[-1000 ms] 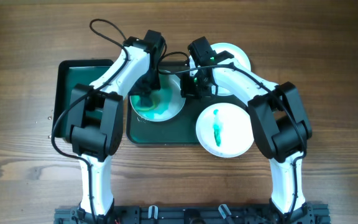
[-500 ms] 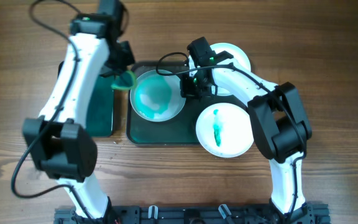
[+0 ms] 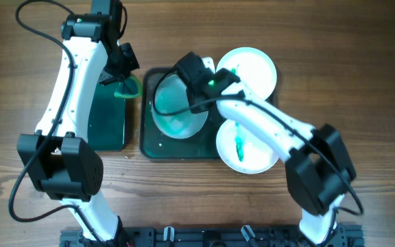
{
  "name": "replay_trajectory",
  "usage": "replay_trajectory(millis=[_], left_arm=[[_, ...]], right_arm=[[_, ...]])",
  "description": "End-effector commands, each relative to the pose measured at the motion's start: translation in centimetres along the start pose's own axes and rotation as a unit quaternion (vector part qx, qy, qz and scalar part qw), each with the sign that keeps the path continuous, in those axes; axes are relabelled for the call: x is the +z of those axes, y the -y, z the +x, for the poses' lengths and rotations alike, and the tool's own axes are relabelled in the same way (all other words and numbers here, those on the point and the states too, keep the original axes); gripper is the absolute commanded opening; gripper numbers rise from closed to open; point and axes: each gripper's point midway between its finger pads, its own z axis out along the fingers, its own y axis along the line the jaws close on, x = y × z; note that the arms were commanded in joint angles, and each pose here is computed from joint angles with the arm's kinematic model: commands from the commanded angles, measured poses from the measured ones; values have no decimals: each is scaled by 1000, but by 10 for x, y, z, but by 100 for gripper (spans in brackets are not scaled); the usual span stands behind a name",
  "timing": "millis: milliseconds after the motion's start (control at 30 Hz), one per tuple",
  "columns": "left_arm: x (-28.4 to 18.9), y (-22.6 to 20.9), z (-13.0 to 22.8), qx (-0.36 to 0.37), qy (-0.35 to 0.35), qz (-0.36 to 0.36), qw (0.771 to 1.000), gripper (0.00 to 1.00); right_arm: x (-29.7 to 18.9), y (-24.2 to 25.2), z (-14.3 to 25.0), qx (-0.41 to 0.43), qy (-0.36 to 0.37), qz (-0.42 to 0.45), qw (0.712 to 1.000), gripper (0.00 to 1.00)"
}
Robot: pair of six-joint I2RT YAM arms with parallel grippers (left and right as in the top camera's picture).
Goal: Clean dirty plates on tray and stack at the side
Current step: 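Lift the left plate with the right gripper, sponge arm withdrawing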
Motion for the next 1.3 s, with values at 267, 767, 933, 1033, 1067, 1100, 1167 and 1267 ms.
replay_trajectory(millis=[267,767,933,1033,1067,1100,1167,1267], left_arm=[[-6,2,-3,7,7,8,1000,4],[-6,2,-3,7,7,8,1000,4],[-6,2,-3,7,7,8,1000,4],[-6,2,-3,7,7,9,1000,4],[-6,2,-3,7,7,8,1000,4],[-6,2,-3,7,7,9,1000,4],[-6,2,-3,6,7,9,1000,4],[-6,4,-2,5,6,12,1000,4]], right_arm=[[-98,56,-45,-63,186,261,945,4],[-180,53,-54,-92,302,427,848,4],[-180,53,-54,-92,302,426,848,4],[-180,52,-54,-89,303,423,849,4],[-177,51,-54,-90,300,417,853,4],[-173,50,-53,-91,295,408,859,4],[-163,47,-52,-95,282,383,874,4],[-130,36,-45,-106,233,301,919,4]])
